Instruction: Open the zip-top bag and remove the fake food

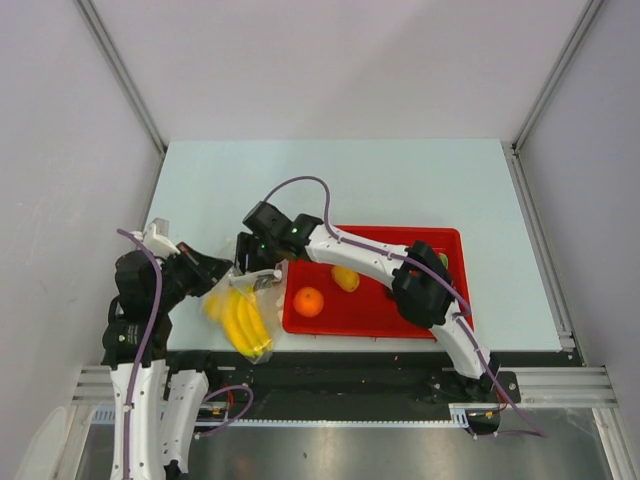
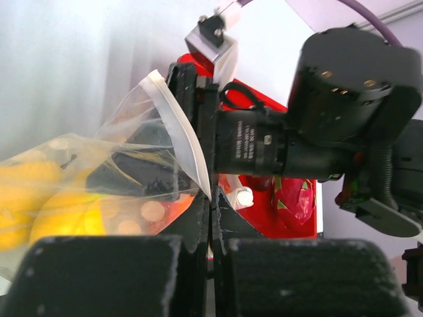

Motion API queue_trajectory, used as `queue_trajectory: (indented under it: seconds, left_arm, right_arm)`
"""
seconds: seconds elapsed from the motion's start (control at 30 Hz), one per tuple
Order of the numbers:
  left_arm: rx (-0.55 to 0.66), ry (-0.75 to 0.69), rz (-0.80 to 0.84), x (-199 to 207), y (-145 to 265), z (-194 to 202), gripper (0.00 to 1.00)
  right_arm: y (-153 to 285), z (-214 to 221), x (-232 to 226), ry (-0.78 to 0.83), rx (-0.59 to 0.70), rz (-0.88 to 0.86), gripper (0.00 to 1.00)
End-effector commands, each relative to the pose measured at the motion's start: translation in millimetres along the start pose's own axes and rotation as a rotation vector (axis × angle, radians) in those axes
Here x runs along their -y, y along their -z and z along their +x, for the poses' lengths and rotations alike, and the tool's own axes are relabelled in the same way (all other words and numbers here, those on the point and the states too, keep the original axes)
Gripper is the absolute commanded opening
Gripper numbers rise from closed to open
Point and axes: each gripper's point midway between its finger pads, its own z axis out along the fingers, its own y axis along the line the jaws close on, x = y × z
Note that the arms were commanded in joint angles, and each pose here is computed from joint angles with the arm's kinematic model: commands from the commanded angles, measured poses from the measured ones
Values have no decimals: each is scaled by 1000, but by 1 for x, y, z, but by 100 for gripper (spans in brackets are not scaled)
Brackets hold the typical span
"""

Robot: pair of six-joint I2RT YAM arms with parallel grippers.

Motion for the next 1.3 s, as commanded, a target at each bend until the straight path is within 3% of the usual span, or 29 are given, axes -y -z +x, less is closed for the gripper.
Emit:
queue_trajectory:
  seconds: [0.0,0.33,0.63,0.8,0.97,1.27]
  left_arm:
    - [26,-26,69,15,-2,-11,0]
    - [11,-12,90,16,-7,-8,0]
    - [0,-9,87,15,2,1,0]
    - [-7,-4,93,14,4,7,0]
    - [-10,-3,98,15,5,7,0]
    - [-13,-5,102,15,4,8,0]
  right_arm:
    - [1,11,1,58,-13,6,65]
    - [-16,7,21,9,-7,42,66]
    - [-11,-18,20,-103,113,15,77]
    - [-19,-22,32,-230,91,27,79]
    - [-18,-25,17,-225,102,9,77]
    - [-18,-25,26,-284,97,39,85]
